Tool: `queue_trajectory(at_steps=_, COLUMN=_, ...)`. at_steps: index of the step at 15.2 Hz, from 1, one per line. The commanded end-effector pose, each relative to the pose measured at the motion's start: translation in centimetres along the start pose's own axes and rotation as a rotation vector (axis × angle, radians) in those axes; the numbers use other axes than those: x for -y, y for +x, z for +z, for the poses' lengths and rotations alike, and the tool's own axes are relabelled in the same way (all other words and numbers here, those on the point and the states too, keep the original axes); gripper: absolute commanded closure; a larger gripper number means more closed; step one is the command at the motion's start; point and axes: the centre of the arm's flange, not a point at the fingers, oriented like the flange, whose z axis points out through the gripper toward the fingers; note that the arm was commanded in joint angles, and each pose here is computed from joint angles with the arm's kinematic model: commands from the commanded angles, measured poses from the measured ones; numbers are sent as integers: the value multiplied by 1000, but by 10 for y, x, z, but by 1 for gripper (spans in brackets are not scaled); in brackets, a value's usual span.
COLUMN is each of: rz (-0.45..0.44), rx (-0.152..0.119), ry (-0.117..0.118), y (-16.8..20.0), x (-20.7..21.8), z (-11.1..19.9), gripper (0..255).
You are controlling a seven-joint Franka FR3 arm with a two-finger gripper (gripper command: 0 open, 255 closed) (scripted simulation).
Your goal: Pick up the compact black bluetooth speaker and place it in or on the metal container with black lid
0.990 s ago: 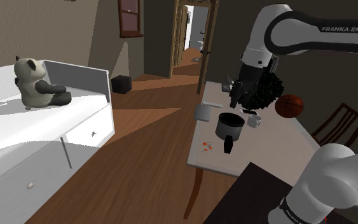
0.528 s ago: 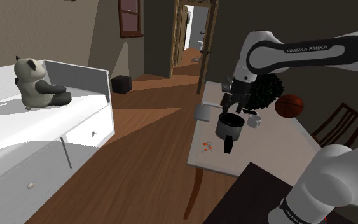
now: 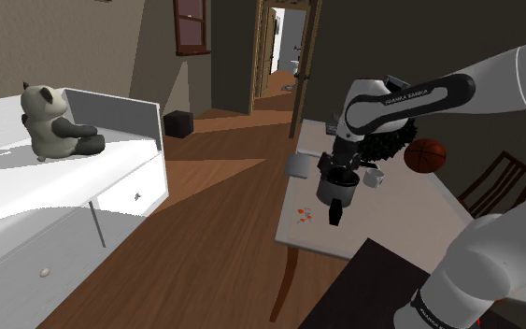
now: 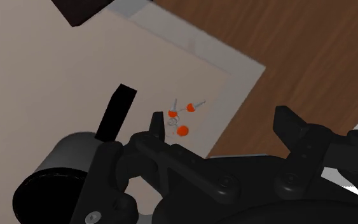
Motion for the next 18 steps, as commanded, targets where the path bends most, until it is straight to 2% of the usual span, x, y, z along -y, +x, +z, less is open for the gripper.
queue_trajectory(at_steps=1, rz=53, rx=-3, ry=-2, y=12, x=-12, z=20, gripper=0)
queue_trajectory(at_steps=18, rz=489, rx=-6, ry=-18, y=84, x=-136, z=189, gripper=0)
